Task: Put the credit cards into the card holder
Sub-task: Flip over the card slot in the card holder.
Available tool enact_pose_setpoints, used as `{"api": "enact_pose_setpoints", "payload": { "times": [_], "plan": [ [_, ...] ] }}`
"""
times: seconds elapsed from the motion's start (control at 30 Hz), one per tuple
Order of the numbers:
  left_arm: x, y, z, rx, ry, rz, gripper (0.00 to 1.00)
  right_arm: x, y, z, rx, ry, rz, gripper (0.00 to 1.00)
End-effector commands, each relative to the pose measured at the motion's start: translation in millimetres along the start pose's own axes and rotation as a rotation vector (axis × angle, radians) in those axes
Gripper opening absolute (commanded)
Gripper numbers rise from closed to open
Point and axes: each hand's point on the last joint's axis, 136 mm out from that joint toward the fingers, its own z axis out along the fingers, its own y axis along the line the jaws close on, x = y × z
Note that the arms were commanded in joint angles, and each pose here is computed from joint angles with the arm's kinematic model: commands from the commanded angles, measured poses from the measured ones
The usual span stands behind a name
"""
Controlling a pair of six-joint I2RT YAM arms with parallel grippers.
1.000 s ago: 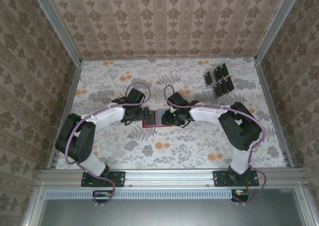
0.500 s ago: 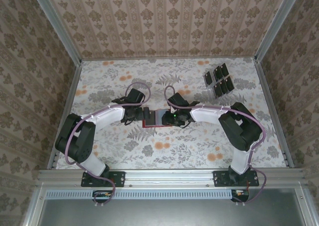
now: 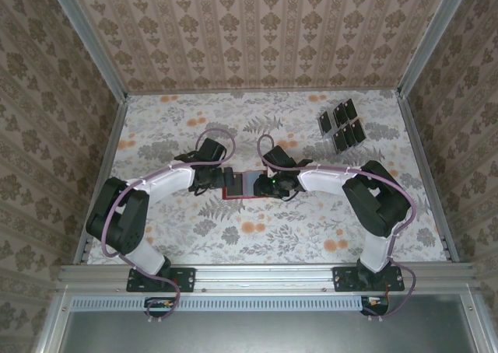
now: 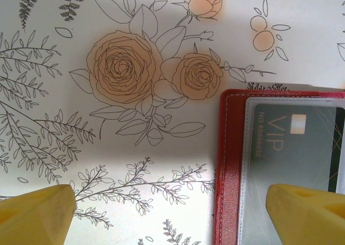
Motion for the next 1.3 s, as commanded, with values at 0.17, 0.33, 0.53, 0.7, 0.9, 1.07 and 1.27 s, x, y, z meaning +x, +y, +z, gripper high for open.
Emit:
{"api": "enact_pose_setpoints", "payload": {
  "times": [0.17, 0.33, 0.53, 0.7, 0.9, 1.07, 1.27],
  "plan": [
    [0.9, 1.6, 2.6, -0.004, 0.011, 0.012, 1.00, -4.6, -0.1, 0.5, 0.002, -0.011, 0.016, 0.36],
    [0.9, 1.9, 2.8, -0.005, 0.009, 0.012, 1.00, -7.8, 3.0, 2.7, -0.010, -0.007, 0.020, 0.34],
    [2.0, 2.3, 3.6, -0.004, 0.009, 0.012, 1.00, -8.8, 1.3, 6.2, -0.009, -0.002, 0.034, 0.33],
    [2.1, 2.7, 3.8, -0.004, 0.010, 0.014, 1.00, -9.0, -1.0, 9.2, -0.006, 0.002, 0.044, 0.28],
    [2.1, 2.4, 4.5, -0.002, 0.009, 0.016, 1.00, -10.7, 0.9, 11.7, -0.025, 0.002, 0.056, 0.25],
    [0.9, 2.6, 3.8, 0.002, 0.005, 0.015, 1.00, -18.7, 13.3, 12.7, -0.101, -0.014, 0.069, 0.26],
    [0.2, 4.9, 3.1, 0.003, 0.003, 0.009, 1.00, -27.2, 26.6, 12.2, -0.153, -0.026, 0.067, 0.28]
  ]
}}
